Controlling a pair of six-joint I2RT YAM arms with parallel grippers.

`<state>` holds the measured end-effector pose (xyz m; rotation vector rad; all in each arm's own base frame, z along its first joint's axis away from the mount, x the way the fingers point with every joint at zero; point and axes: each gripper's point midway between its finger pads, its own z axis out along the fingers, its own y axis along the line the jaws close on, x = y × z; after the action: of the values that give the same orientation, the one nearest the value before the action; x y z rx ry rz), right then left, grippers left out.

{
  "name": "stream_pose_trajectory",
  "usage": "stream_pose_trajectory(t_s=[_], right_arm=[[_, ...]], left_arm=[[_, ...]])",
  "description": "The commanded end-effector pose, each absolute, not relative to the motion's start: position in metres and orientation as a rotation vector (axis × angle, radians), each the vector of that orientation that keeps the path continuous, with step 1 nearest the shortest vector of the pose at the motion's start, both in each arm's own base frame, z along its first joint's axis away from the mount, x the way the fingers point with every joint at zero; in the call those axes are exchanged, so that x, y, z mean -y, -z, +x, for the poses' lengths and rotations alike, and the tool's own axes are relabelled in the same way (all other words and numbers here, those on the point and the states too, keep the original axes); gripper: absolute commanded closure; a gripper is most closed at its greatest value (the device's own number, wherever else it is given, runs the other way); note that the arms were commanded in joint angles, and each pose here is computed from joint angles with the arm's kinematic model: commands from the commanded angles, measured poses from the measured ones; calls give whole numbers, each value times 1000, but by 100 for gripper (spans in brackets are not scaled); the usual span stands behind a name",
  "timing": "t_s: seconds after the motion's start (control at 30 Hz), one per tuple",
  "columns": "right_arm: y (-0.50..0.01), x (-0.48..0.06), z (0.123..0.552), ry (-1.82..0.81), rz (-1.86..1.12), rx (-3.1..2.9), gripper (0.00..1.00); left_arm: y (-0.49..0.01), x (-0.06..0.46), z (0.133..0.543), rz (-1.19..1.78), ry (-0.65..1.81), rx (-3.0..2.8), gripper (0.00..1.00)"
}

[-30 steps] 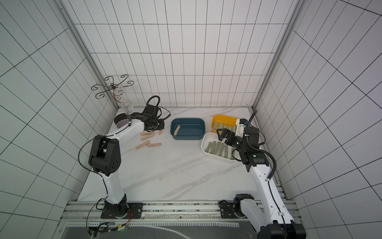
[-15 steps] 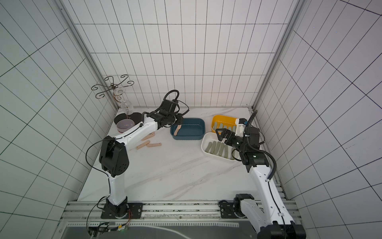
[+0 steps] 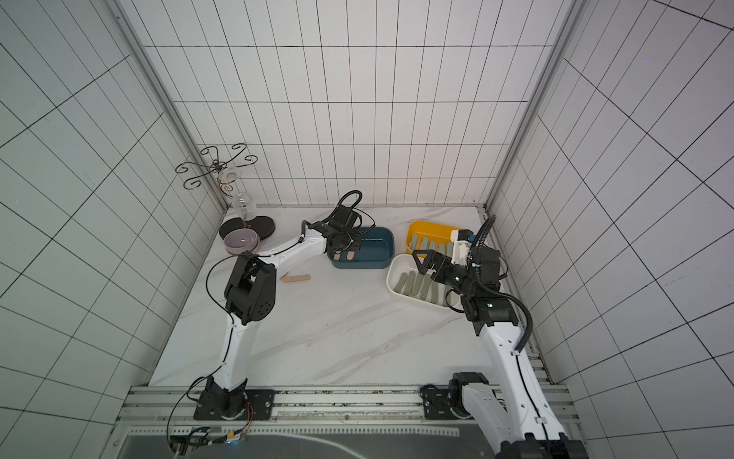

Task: Place the fruit knives into the storage box by color
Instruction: Place the fruit knife in the storage box.

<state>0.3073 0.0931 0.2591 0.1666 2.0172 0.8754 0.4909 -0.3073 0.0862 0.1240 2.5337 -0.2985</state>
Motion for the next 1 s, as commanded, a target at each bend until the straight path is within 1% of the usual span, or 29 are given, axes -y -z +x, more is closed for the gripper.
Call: stream_pose_trajectory(t_s=[0.0, 0.47, 0.97], right_arm=[[-243, -95, 302, -900, 167, -2037, 0], [-241, -96, 301, -899, 158, -2046, 0], [-247, -96, 304, -900, 160, -2038, 0]], left_arm=[[-86, 305, 501, 79, 252, -2512, 77], [-58, 300, 513, 54, 204, -2525, 77], [-41, 296, 518, 47, 189, -2548, 70]])
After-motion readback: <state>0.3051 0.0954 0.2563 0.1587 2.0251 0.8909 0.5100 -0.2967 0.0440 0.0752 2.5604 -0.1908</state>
